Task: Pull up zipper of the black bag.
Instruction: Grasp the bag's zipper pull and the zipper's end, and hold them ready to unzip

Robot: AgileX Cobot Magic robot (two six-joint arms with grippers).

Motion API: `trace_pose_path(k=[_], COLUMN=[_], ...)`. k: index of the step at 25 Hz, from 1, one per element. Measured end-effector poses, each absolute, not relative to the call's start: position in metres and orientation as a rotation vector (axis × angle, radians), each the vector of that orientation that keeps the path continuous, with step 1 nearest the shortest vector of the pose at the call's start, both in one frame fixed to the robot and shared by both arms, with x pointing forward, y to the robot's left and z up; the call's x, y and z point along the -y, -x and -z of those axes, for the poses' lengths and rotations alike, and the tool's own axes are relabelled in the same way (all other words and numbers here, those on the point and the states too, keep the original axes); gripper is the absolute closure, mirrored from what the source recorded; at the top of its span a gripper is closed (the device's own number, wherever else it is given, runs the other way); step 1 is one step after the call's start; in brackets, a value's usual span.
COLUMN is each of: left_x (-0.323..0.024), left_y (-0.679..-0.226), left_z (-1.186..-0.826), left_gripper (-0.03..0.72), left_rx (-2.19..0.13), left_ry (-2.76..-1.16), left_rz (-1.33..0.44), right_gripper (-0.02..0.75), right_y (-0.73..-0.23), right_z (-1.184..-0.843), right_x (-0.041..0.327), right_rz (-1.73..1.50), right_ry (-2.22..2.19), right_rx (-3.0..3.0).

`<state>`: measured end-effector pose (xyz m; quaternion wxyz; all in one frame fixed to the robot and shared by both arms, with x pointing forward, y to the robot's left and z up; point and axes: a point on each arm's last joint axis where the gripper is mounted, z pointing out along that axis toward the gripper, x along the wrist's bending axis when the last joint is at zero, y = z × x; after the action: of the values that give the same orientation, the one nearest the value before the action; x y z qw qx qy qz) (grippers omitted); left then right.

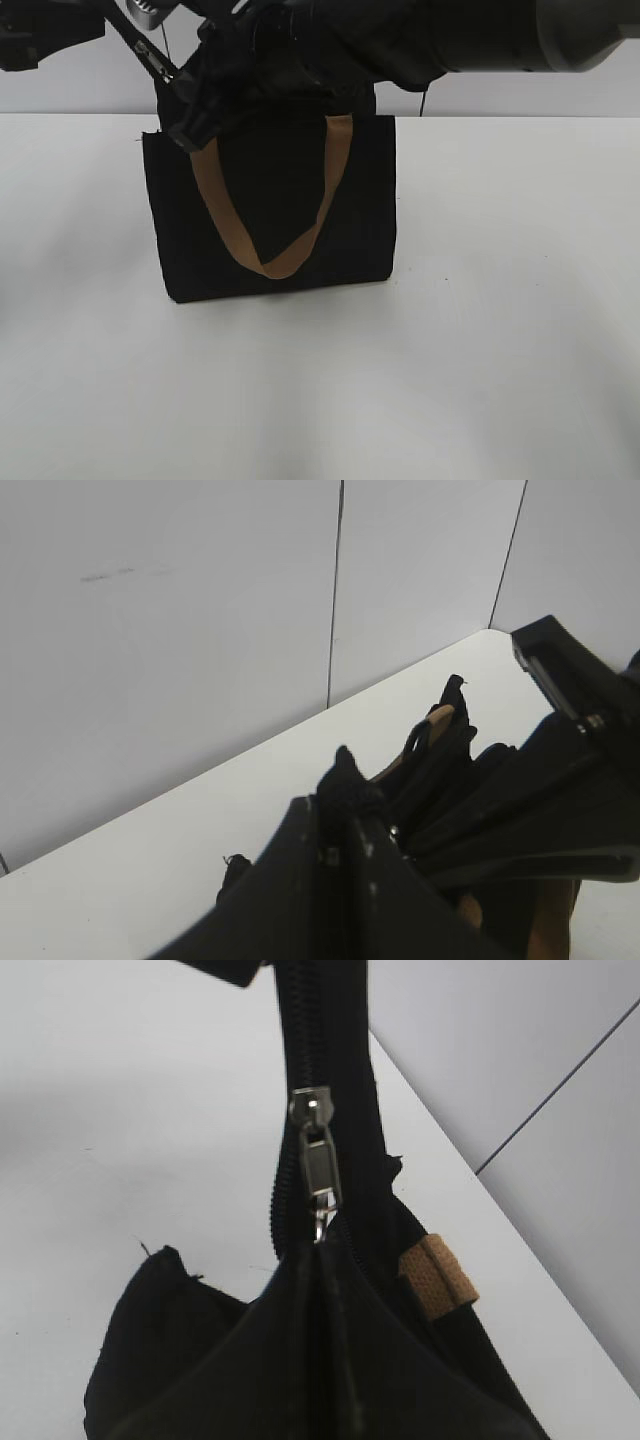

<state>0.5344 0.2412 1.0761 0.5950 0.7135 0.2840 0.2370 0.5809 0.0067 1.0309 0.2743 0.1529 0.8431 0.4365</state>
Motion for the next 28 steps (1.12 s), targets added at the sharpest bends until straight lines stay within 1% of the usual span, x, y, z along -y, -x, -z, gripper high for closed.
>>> trace_pose_path(k=[16, 28], left_x=[-0.241, -0.241], left_y=[-0.534, -0.534], left_z=[-1.076, -1.076], left_gripper=[0.669, 0.669], left_rx=[-0.660, -0.659], left_ry=[-1.658, -1.657], left_rz=[-0.551, -0.550], right_gripper=[0.753, 0.753], right_y=[-0.580, -0.591], right_z=[-1.037, -1.047], right_x=[-0.004, 0.018], right_rz=[-1.192, -1.207], right_ry=[-0.426, -0.517], right_rx=[-2.265, -2.264])
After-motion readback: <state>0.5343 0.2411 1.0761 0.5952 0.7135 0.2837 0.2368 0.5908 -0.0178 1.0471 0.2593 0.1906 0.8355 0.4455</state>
